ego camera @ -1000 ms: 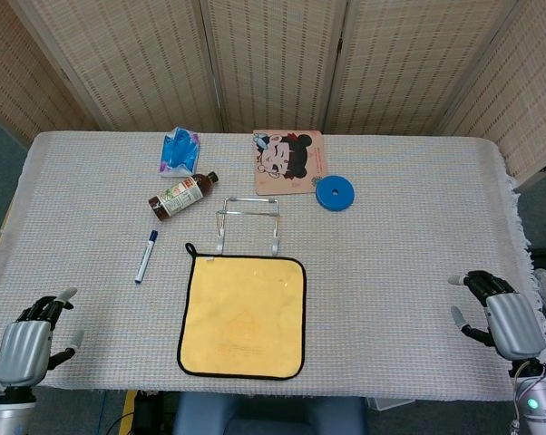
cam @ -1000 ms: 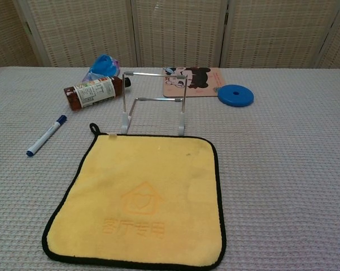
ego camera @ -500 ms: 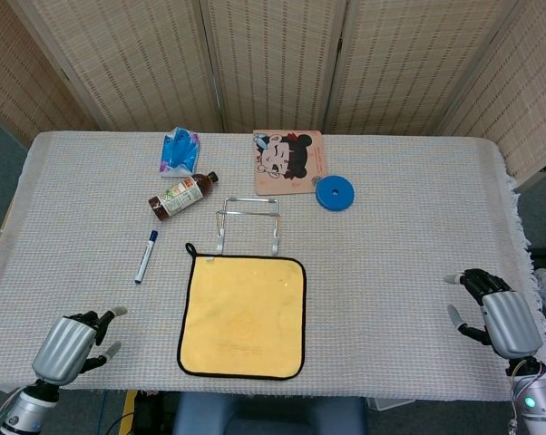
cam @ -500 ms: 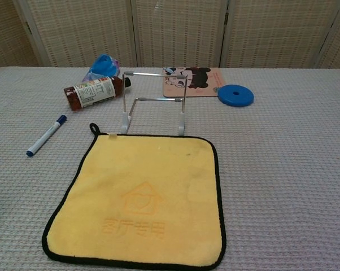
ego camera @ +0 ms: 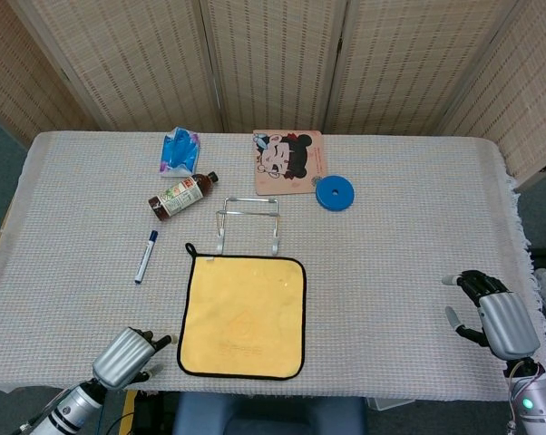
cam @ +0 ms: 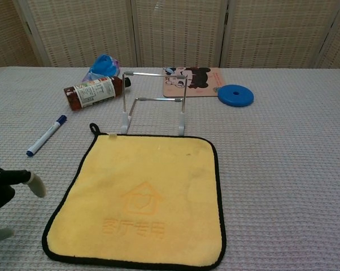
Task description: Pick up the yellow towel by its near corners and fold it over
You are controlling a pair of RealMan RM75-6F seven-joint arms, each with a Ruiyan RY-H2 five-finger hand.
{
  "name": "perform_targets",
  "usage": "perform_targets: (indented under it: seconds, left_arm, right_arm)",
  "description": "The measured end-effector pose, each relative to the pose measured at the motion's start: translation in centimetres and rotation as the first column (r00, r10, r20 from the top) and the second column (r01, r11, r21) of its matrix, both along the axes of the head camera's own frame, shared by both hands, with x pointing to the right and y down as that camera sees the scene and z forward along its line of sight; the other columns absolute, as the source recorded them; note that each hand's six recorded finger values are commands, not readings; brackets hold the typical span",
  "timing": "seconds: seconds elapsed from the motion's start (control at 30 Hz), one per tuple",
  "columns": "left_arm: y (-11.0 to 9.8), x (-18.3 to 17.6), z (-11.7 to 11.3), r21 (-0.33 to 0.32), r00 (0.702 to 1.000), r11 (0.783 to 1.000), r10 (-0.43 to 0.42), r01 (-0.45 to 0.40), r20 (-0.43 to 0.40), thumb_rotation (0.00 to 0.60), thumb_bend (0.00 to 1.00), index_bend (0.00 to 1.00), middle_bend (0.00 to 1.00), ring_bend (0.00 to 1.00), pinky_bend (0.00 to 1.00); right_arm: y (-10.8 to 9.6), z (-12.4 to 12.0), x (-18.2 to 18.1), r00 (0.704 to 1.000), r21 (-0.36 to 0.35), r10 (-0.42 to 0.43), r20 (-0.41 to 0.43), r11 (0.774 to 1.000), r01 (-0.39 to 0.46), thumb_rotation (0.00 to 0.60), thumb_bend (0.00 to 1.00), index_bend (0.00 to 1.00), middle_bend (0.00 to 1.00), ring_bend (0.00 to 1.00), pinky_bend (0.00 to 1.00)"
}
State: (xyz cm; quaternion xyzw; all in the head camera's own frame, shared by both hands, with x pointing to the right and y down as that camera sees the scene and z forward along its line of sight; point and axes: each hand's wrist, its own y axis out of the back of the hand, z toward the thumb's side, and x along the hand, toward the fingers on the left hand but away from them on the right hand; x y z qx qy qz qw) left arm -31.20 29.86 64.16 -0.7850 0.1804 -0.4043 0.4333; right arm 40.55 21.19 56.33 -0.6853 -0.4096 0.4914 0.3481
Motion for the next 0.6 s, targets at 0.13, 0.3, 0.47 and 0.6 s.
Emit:
perform_targets:
  seconds: [0.13, 0.3, 0.47, 0.6]
  left_arm:
    - [0.7, 0.8, 1.0, -0.012, 0.999, 0.999, 0.033, -0.033, 0.006, 0.6, 0.29, 0.37, 0.87, 0.71, 0.87]
    - [1.4, 1.4, 1.8, -0.02, 0.999, 0.999, 0.041, -0.041, 0.014, 0.6, 0.29, 0.36, 0.87, 0.71, 0.87]
    - [1.7, 1.7, 2.5, -0.009, 0.997, 0.998, 0.06, -0.06, 0.04, 0.6, 0.29, 0.35, 0.87, 0.71, 0.87]
    - [2.0, 1.9, 3.1, -0.016, 0.996, 0.998, 0.065, -0.064, 0.056, 0.6, 0.29, 0.34, 0.87, 0.71, 0.87]
  right_arm:
    - [0.0, -0.1, 0.0, 1.0, 0.003, 0.001, 0.0, 1.0, -0.001, 0.6, 0.4, 0.32, 0.36, 0.27, 0.3]
    - [0.0, 0.0, 0.1, 1.0, 0.0, 0.004, 0.001, 1.0, -0.004, 0.6, 0.4, 0.32, 0.36, 0.27, 0.3]
    - [0.0, 0.0, 0.2, 1.0, 0.004, 0.003, 0.0, 1.0, -0.003, 0.6, 0.4, 0.32, 0.36, 0.27, 0.3]
    - [0.1, 0.0, 0.3, 1.0, 0.001, 0.009, -0.002, 1.0, -0.009, 0.6, 0.4, 0.32, 0.36, 0.27, 0.3]
